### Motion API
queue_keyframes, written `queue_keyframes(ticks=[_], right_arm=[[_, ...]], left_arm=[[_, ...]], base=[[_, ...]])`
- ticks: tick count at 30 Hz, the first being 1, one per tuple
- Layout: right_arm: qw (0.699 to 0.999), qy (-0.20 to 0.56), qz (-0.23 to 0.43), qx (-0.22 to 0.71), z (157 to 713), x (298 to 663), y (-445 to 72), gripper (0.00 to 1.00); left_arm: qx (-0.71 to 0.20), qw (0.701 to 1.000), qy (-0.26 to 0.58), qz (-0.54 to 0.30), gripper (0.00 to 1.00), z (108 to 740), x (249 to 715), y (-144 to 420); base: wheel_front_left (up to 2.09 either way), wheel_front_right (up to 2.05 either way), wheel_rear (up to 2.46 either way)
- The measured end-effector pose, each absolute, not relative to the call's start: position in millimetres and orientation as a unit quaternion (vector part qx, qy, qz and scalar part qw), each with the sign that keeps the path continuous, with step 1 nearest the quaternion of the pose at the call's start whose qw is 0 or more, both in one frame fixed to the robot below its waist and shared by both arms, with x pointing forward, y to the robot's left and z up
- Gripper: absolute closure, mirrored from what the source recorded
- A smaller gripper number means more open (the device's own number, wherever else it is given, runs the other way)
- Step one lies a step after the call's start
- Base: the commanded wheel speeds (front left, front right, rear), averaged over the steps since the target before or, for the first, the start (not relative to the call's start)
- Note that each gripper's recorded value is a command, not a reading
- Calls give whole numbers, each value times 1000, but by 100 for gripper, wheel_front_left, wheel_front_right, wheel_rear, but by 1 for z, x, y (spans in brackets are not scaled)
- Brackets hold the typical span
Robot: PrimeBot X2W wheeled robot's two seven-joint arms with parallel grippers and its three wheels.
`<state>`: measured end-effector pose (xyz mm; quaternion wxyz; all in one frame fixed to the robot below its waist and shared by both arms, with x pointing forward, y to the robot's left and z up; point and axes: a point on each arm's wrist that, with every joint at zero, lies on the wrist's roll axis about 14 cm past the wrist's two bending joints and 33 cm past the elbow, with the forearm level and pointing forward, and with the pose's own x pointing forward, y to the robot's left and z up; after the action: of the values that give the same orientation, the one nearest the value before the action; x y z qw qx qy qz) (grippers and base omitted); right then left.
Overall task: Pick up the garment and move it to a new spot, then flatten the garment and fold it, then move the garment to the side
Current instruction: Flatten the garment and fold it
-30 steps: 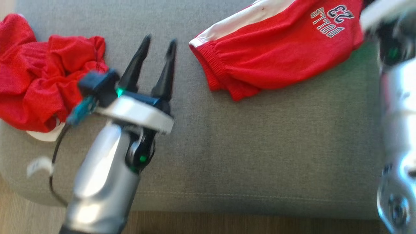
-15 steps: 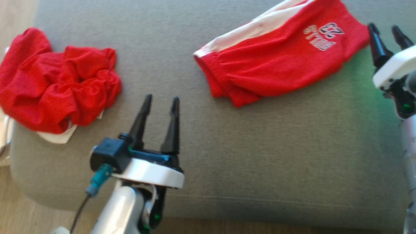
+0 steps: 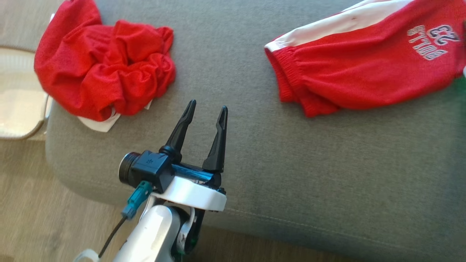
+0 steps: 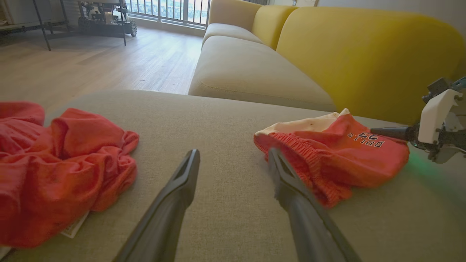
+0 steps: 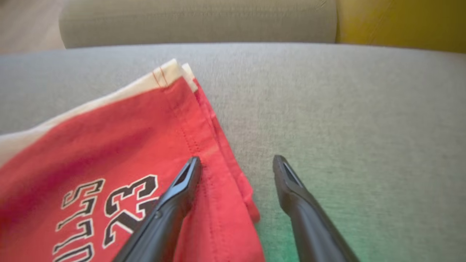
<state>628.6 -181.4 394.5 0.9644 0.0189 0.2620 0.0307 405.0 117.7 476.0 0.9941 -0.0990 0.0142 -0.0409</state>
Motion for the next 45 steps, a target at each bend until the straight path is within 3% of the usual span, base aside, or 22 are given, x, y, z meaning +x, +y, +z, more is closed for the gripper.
queue_keyframes(ticks=[6,7,8,9,17,36,45], right_arm=[[954,299,36,6,376,632,-173,0],[953,302,36,6,376,631,-172,24],[952,303,35,5,376,631,-173,74],[952,305,35,4,375,629,-174,100],[953,301,23,27,383,612,-179,100],[968,231,-95,26,450,559,-299,100],[977,205,-54,13,464,570,-266,100]], left_arm=[[-93,995,29,-25,0,466,404,127],[-92,995,29,-24,0,465,404,127],[-92,995,29,-23,0,466,405,128],[-92,995,29,-23,0,465,405,127],[-92,995,22,-32,0,468,410,121],[-115,982,17,-147,0,470,421,51],[-110,982,18,-155,0,469,418,49]], base=[[0,0,0],[0,0,0],[0,0,0],[0,0,0],[0,0,0],[0,0,0],[0,0,0]])
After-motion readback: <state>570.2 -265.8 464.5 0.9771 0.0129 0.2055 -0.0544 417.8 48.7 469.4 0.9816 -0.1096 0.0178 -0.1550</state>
